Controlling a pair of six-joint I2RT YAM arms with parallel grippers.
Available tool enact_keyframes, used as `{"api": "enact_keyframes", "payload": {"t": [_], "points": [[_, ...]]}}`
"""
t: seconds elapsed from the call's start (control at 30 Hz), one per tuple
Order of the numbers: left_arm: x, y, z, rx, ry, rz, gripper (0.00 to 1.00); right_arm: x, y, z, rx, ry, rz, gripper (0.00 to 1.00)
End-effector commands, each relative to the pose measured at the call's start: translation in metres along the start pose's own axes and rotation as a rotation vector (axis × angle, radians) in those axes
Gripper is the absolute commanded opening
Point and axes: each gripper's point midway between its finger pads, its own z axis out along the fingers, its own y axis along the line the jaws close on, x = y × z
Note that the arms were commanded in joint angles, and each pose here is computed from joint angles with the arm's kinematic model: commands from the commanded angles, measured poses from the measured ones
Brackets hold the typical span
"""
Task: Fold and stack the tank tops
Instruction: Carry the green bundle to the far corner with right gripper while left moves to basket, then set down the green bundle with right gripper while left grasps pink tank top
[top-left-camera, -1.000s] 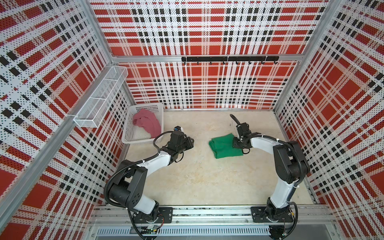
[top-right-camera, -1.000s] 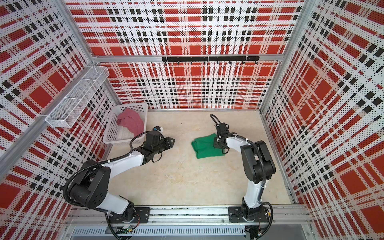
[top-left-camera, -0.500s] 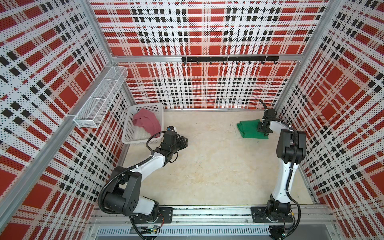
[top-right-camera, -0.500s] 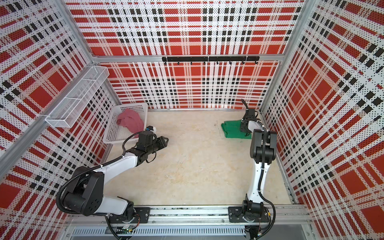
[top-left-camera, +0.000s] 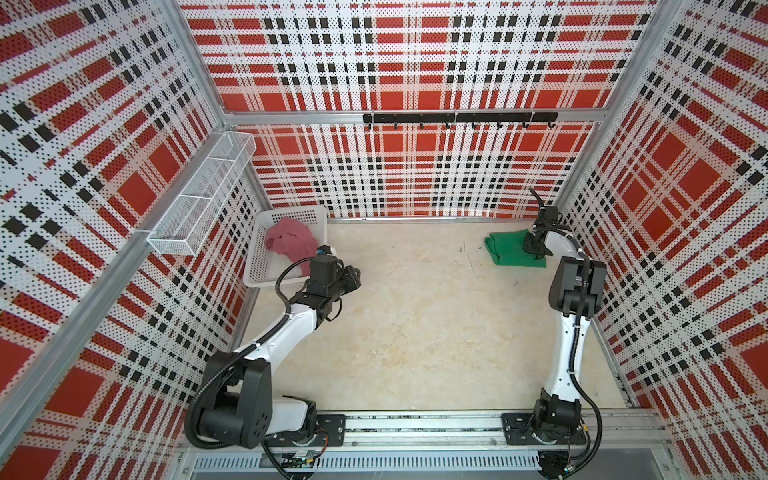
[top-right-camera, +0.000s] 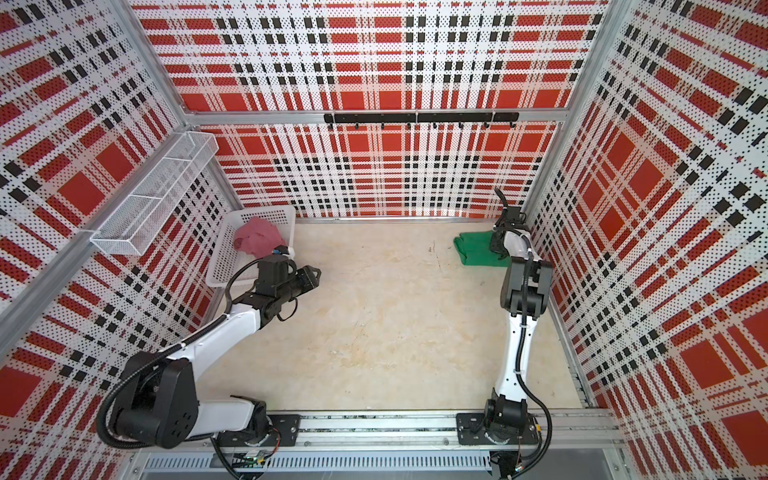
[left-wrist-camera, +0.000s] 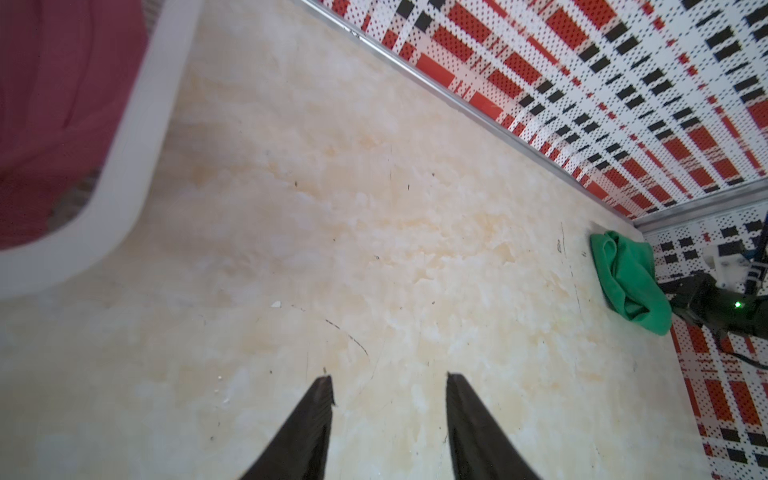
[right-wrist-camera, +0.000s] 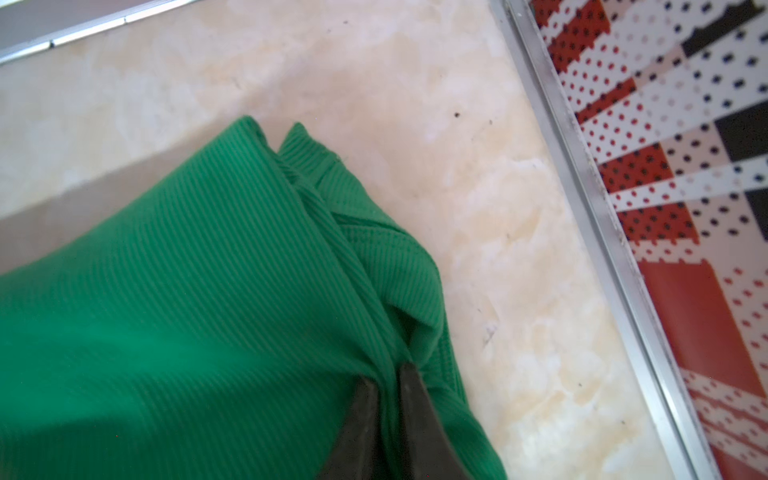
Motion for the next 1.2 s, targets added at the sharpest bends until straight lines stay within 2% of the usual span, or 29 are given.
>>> {"api": "enact_keyframes", "payload": {"t": [0.0,0.03,0.07,0.13,0.2,0.3,0.37,0.43,0.57,0.73,0.9,1.1,1.17], "points": [[-0.009,-0.004,-0.007,0.002,-0.014,0.022,0.49,0.026,-0.014,0.008,0.046,0.085,0.052,0.17],[-0.011,-0.005,-0.008,0.006,-0.018,0.024,0.49,0.025,-0.012,0.007,0.032,0.08,0.051,0.2],[-0.015,-0.006,-0.009,0.004,-0.027,0.025,0.5,0.022,-0.009,0.003,0.015,0.073,0.044,0.27],[-0.029,-0.009,-0.014,-0.002,-0.054,0.046,0.54,0.014,-0.006,-0.011,-0.011,0.045,0.025,0.47],[-0.054,-0.007,-0.02,-0.054,-0.1,0.08,0.62,0.007,0.002,-0.028,-0.091,0.003,0.035,0.63],[-0.097,0.001,-0.03,-0.136,-0.187,0.106,0.72,0.02,0.014,-0.041,-0.146,0.003,0.024,0.83],[-0.123,0.014,-0.032,-0.195,-0.241,0.101,0.8,0.023,0.023,-0.055,-0.178,-0.032,0.006,0.9],[-0.146,0.034,-0.03,-0.267,-0.289,0.084,0.86,0.028,0.034,-0.072,-0.249,-0.057,0.008,0.92],[-0.185,0.086,-0.012,-0.365,-0.343,0.006,0.93,0.039,0.041,-0.109,-0.24,-0.126,-0.019,1.0],[-0.212,0.145,0.034,-0.422,-0.318,-0.088,0.97,0.065,0.048,-0.154,-0.218,-0.193,-0.078,1.0],[-0.215,0.195,0.083,-0.429,-0.263,-0.181,0.97,0.086,0.074,-0.174,-0.343,-0.199,-0.041,0.99],[-0.201,0.229,0.118,-0.424,-0.207,-0.255,0.96,0.089,0.093,-0.137,-0.35,-0.101,0.033,0.71],[-0.195,0.237,0.126,-0.423,-0.192,-0.272,0.96,0.084,0.098,-0.124,-0.349,-0.088,0.061,0.67]]}}
